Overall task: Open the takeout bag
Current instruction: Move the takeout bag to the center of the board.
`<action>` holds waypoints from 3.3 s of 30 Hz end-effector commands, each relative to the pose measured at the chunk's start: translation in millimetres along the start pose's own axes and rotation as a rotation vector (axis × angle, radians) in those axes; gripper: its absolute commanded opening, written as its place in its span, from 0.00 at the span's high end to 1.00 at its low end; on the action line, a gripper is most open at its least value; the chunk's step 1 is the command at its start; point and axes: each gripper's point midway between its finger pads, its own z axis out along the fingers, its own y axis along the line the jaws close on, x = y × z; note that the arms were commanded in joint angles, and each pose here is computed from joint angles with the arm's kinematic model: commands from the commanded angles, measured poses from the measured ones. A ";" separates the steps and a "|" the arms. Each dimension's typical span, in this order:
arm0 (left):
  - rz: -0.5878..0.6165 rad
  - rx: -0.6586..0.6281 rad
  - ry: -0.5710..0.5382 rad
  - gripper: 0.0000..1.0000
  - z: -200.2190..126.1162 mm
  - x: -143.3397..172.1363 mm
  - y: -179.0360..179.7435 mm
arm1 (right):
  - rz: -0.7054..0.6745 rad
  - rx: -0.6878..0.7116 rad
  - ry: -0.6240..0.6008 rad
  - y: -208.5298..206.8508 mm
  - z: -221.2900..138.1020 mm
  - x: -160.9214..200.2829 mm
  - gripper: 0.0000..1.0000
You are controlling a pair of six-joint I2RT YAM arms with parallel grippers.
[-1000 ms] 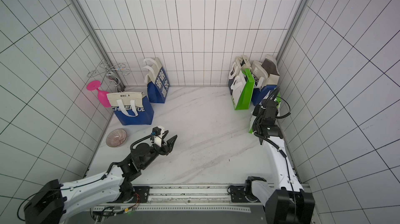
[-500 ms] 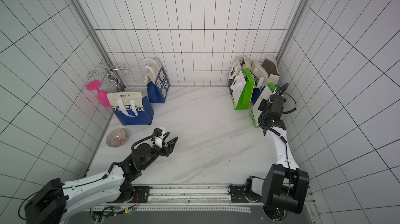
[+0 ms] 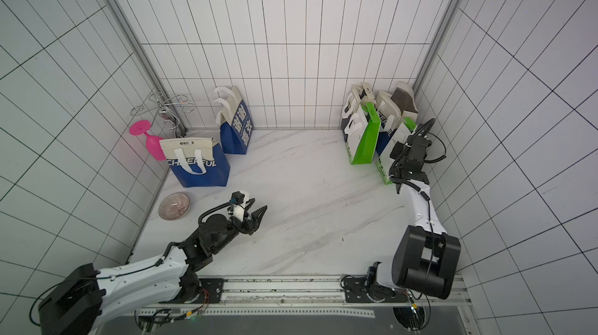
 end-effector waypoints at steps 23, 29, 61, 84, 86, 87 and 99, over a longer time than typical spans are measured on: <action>-0.006 -0.001 -0.026 0.38 2.5 -9.7 -0.6 | 0.276 -0.006 -0.137 -6.3 -53.9 -52.8 0.47; -0.009 -0.042 -0.017 0.38 2.6 -9.4 6.1 | 0.281 -0.171 -0.120 31.7 -122.0 -45.7 0.46; -0.164 -0.316 -0.224 0.39 -143.4 -200.1 51.1 | -0.167 -1.677 0.146 496.9 -319.6 143.4 0.38; -0.119 -0.367 -0.247 0.38 -180.9 -189.7 64.6 | -0.120 -1.863 0.040 662.0 -346.2 180.8 0.37; -0.119 -0.368 -0.248 0.38 -182.1 -189.4 65.0 | -0.111 -1.870 0.044 665.1 -346.3 184.1 0.42; -0.118 -0.367 -0.250 0.38 -182.6 -189.4 64.9 | -0.108 -1.871 0.047 665.7 -346.1 185.0 0.47; -0.112 -0.347 -0.230 0.38 -171.2 -174.8 62.9 | -0.133 -1.829 -0.037 625.7 -350.5 155.9 1.00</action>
